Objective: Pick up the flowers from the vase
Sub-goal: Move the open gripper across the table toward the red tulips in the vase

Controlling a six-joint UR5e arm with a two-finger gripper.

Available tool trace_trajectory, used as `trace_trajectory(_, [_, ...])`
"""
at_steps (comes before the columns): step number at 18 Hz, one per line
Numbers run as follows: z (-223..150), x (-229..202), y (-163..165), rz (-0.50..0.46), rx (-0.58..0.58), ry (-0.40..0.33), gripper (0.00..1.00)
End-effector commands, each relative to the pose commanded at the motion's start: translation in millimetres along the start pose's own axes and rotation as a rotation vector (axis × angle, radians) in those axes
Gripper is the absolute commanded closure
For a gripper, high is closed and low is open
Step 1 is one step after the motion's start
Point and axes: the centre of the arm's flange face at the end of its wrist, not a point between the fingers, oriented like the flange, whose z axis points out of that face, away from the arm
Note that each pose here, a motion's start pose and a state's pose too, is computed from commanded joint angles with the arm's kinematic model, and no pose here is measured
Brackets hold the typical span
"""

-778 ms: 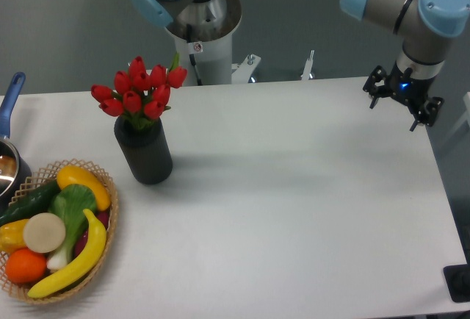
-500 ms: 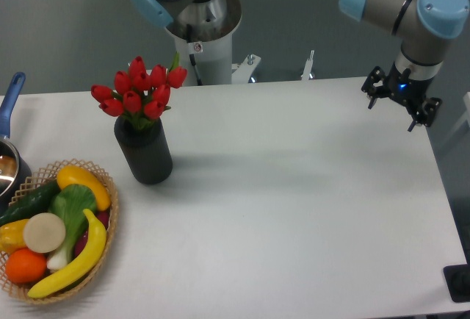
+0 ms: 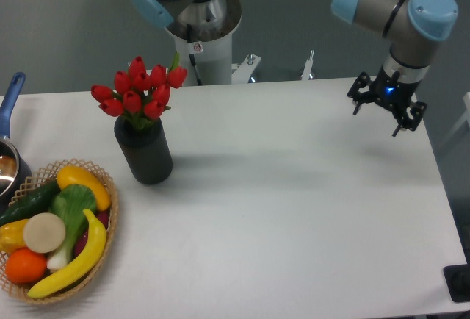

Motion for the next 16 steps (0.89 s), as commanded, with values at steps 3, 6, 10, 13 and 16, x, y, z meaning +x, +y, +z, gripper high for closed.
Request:
trace_trajectory(3, [-1.0, 29.4, 9.6, -0.032, 0.152, -0.026, 0.0])
trace_trajectory(6, [7.4, 57.8, 1.5, -0.057, 0.41, -0.028, 0.0])
trace_trajectory(10, [19.8, 91.3, -13.6, -0.089, 0.622, 0.023, 0.0])
trace_trajectory(13, [17.6, 124.5, -25.2, -0.095, 0.715, 0.041, 0.0])
trace_trajectory(16, [16.1, 159.6, -37.9, -0.107, 0.906, 0.061, 0.0])
